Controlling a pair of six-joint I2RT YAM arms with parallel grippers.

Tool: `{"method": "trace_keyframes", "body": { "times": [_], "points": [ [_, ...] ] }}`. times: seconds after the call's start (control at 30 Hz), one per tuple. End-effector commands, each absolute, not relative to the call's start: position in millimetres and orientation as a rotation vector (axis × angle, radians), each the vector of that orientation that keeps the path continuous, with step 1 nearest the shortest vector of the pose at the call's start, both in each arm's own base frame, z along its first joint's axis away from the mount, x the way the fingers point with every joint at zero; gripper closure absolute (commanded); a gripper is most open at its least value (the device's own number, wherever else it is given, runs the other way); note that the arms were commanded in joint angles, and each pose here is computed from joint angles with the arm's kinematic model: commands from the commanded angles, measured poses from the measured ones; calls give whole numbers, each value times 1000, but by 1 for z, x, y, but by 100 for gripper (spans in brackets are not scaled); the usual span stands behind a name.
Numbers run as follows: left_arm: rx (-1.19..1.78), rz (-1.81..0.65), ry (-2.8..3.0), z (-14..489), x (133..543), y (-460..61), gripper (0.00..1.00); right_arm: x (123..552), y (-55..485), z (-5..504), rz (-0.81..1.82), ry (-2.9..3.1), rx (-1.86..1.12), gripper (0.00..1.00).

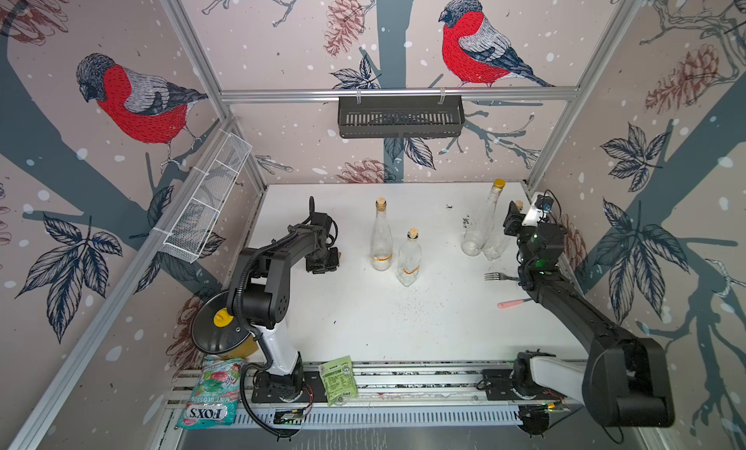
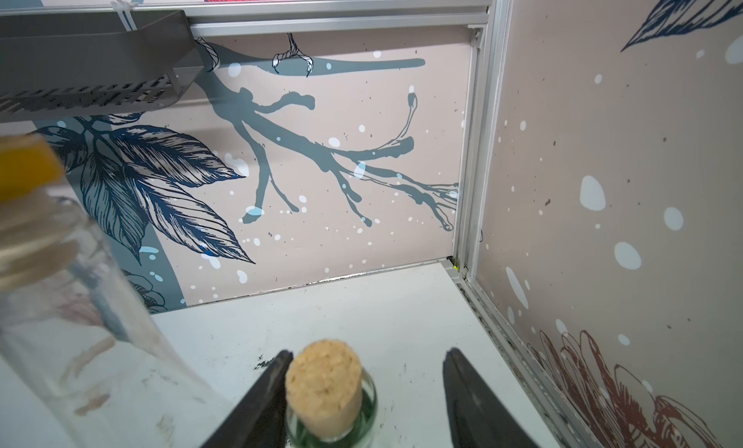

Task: Remove the label from the bottle
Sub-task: Place the bottle at the center of the board.

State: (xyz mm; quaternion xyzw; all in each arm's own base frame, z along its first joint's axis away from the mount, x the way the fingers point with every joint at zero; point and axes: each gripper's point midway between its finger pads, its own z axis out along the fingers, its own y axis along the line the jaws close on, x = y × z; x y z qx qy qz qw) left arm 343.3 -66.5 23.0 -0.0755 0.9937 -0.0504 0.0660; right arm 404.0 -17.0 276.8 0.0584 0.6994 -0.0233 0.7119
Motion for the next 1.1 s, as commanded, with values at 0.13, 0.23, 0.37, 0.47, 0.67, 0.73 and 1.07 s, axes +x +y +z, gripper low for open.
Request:
{"method": "trace_keyframes", "body": {
  "times": [0.13,0.23,0.37,0.47,0.67,0.73,1.07],
  "points": [
    [-208,-102,3024,24,345,-60,63,400,-2,304,-45,1498,53,28],
    [-216,-125,3022,25,348,-60,63,399,3,308,-76,1510,44,25],
    [-141,-253,3001,34,350,-74,56,388,3,317,-113,1499,52,22],
    [-105,-278,2995,40,349,-77,47,378,2,329,-118,1471,57,19],
    [-84,-338,2917,60,352,-83,40,359,14,354,-101,1429,27,16],
    [-72,-351,2871,70,353,-84,36,353,24,361,-79,1420,0,16],
    [14,-497,2408,171,357,-96,1,328,111,373,166,1454,-205,1]
  ]
}}
